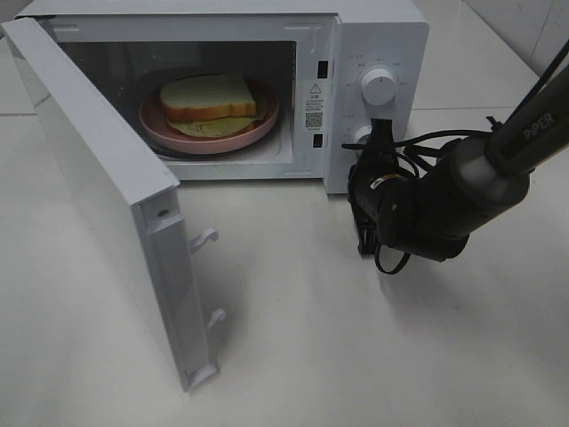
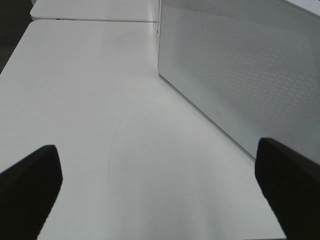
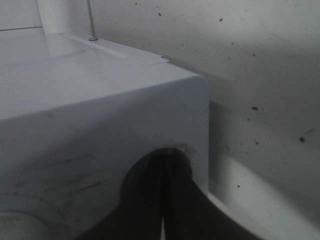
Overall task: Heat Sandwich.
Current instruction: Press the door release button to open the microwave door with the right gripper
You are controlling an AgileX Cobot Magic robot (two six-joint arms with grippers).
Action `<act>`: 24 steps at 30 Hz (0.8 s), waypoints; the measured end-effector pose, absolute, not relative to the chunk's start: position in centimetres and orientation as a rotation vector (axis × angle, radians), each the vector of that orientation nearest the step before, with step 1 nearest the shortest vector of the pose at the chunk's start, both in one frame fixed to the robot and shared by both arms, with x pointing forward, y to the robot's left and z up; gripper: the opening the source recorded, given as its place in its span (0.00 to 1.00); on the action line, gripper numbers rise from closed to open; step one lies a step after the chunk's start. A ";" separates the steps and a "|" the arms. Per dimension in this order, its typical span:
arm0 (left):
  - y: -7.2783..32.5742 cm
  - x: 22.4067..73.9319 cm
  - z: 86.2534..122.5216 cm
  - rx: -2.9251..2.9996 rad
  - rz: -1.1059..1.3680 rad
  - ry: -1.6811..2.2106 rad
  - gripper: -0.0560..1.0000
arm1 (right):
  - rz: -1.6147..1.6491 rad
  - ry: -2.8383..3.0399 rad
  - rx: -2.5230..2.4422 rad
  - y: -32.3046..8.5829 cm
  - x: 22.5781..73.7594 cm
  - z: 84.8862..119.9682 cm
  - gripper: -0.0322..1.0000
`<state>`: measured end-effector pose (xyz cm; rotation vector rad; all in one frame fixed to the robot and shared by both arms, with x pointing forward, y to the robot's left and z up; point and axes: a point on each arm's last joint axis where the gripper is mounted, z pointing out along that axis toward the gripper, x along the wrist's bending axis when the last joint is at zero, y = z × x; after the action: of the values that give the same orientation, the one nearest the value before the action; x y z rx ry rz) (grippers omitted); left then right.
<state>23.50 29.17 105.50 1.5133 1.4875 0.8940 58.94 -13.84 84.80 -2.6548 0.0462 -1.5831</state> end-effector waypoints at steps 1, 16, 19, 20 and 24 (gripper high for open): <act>29.2 23.5 105.5 1.513 0.894 1.488 0.99 | -1.573 0.043 -2.658 -13.8 58.9 84.8 0.04; 29.2 23.5 105.5 1.513 0.894 1.488 0.99 | -1.463 0.032 -2.673 -13.9 59.2 85.5 0.04; 29.2 23.5 105.5 1.513 0.894 1.488 0.99 | -1.464 0.028 -2.668 -14.1 59.1 85.6 0.04; 29.2 23.5 105.5 1.513 0.894 1.488 0.99 | -1.464 0.021 -2.665 -14.1 59.0 85.7 0.04; 29.2 23.5 105.5 1.513 0.894 1.488 0.99 | -1.495 -0.003 -2.651 -14.5 58.3 86.0 0.04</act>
<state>23.50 29.17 105.50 1.5133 1.4875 0.8940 58.32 -14.47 86.05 -2.6508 -0.0032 -1.4949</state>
